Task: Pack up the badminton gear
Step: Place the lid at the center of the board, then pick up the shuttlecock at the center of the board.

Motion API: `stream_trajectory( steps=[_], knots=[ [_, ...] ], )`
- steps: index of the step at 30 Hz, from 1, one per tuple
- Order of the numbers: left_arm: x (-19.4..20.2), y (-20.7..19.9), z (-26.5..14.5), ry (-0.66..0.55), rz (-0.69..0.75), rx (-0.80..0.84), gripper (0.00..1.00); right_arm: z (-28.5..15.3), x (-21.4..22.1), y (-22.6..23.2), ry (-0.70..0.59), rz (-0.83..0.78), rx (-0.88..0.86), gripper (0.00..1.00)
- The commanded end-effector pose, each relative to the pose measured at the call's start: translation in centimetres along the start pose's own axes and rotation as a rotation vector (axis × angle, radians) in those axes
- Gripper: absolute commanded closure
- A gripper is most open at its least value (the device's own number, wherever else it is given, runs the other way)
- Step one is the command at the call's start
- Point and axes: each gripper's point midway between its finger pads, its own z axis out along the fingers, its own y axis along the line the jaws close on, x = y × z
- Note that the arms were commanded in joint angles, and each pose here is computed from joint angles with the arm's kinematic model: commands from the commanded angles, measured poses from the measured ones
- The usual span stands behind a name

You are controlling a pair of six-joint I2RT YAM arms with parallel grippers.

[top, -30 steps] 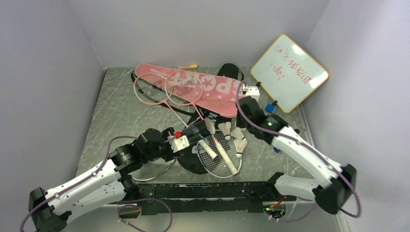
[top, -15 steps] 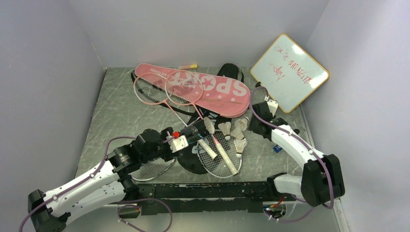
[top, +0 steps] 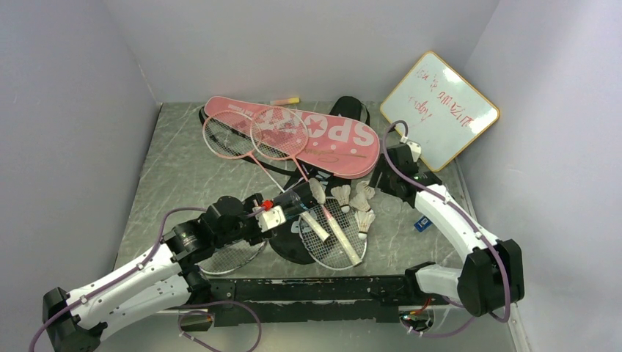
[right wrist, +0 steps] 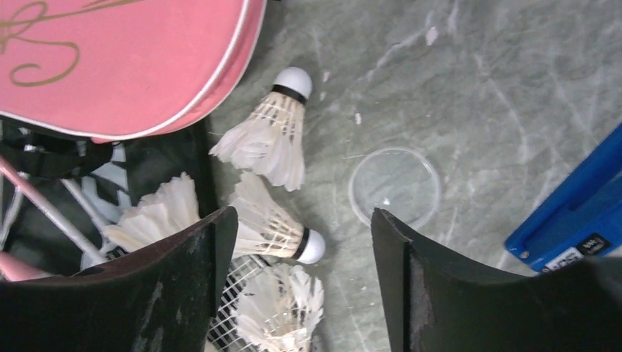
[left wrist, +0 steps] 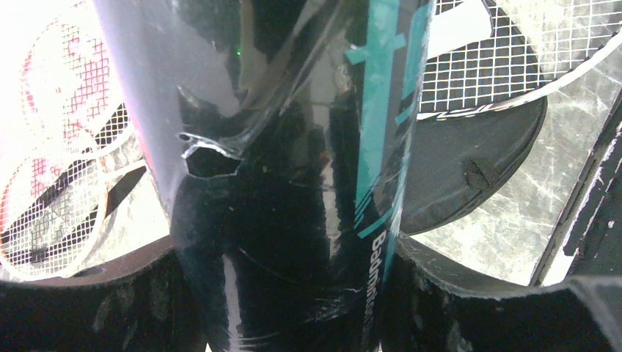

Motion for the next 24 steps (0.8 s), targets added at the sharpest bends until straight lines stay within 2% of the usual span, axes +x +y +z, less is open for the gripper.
stream_trajectory(
  steps=[1, 3, 6, 11, 21, 24],
  knots=[
    [-1.6, 0.5, -0.3, -0.067, -0.012, -0.020, 0.69, -0.6, -0.8, 3.5, -0.025, -0.084, -0.203, 0.31],
    [-1.7, 0.6, -0.3, -0.069, -0.015, -0.022, 0.69, -0.8, -0.6, 5.0, -0.039, -0.147, -0.313, 0.36],
    [-1.7, 0.5, -0.3, -0.070, -0.014, -0.021, 0.68, -0.5, -0.7, 5.3, -0.050, -0.187, -0.332, 0.37],
    [-1.7, 0.5, -0.2, -0.068, -0.015, -0.021, 0.67, 0.9, -0.6, 4.7, -0.060, -0.225, -0.248, 0.43],
    [-1.7, 0.5, -0.2, -0.070, -0.015, -0.019, 0.66, 2.8, 0.7, 4.0, -0.082, -0.317, -0.074, 0.44],
    [-1.7, 0.5, -0.2, -0.070, -0.015, -0.020, 0.66, 3.3, 0.7, 3.8, -0.085, -0.327, -0.040, 0.49]
  ],
)
